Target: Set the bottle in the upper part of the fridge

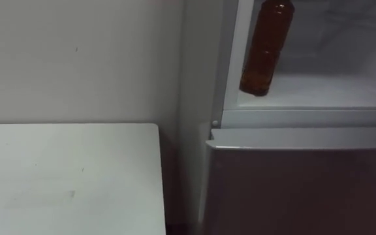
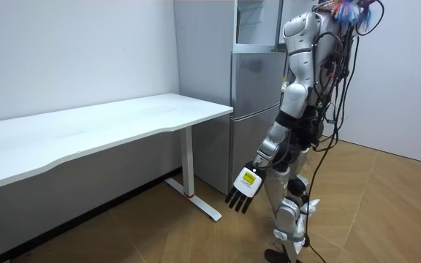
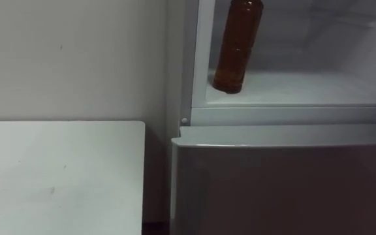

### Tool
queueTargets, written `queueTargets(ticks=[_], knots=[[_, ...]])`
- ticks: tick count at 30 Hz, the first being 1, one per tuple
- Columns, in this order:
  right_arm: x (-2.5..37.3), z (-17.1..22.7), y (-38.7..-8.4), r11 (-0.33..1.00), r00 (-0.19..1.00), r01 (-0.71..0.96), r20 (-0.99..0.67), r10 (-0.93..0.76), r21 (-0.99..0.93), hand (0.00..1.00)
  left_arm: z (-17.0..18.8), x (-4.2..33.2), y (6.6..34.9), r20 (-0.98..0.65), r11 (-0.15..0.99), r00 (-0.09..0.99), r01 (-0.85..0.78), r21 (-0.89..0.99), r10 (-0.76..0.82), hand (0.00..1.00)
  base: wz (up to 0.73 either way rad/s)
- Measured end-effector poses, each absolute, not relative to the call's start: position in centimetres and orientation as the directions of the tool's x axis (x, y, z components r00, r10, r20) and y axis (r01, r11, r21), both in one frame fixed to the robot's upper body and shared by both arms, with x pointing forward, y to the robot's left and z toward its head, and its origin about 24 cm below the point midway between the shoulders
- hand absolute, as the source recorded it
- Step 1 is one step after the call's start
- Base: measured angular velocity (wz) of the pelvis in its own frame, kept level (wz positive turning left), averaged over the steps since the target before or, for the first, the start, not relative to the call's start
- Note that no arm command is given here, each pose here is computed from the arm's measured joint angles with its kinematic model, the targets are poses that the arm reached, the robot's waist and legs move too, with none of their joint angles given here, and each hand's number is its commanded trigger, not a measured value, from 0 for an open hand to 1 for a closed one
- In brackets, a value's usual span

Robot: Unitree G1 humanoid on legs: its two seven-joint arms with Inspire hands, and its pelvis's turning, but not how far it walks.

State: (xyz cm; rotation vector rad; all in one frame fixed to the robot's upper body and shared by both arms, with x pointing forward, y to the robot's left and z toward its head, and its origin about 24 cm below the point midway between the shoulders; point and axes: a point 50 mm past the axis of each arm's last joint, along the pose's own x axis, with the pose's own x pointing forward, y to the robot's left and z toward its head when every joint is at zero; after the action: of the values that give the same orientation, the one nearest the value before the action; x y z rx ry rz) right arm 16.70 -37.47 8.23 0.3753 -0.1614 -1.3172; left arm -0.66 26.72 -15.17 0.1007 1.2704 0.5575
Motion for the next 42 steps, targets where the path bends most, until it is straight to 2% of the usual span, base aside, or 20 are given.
queueTargets(ticks=[3,11,22,42], knots=[[16.8,9.8,-37.0,0.222,0.252,0.896,-0.029,-0.967,0.385,0.00,-15.2,-0.7,26.7,-0.876,0.865,0.184,-0.338,0.370,0.446,0.00,0.00],[16.7,10.5,-36.7,0.225,0.223,0.917,0.044,-0.974,0.329,0.00,-15.4,-1.3,26.4,-0.882,0.866,0.159,-0.328,0.377,0.444,0.00,-0.02],[16.7,10.8,-36.1,0.193,0.178,0.951,0.082,-0.981,0.241,0.00,-15.7,-2.9,26.1,-0.897,0.864,0.087,-0.321,0.387,0.433,0.00,-0.03],[18.7,11.1,-32.6,0.354,0.331,0.912,0.137,-0.934,0.206,0.00,-16.0,-2.1,25.9,-0.898,0.879,0.104,-0.280,0.387,0.428,0.00,-0.01]])
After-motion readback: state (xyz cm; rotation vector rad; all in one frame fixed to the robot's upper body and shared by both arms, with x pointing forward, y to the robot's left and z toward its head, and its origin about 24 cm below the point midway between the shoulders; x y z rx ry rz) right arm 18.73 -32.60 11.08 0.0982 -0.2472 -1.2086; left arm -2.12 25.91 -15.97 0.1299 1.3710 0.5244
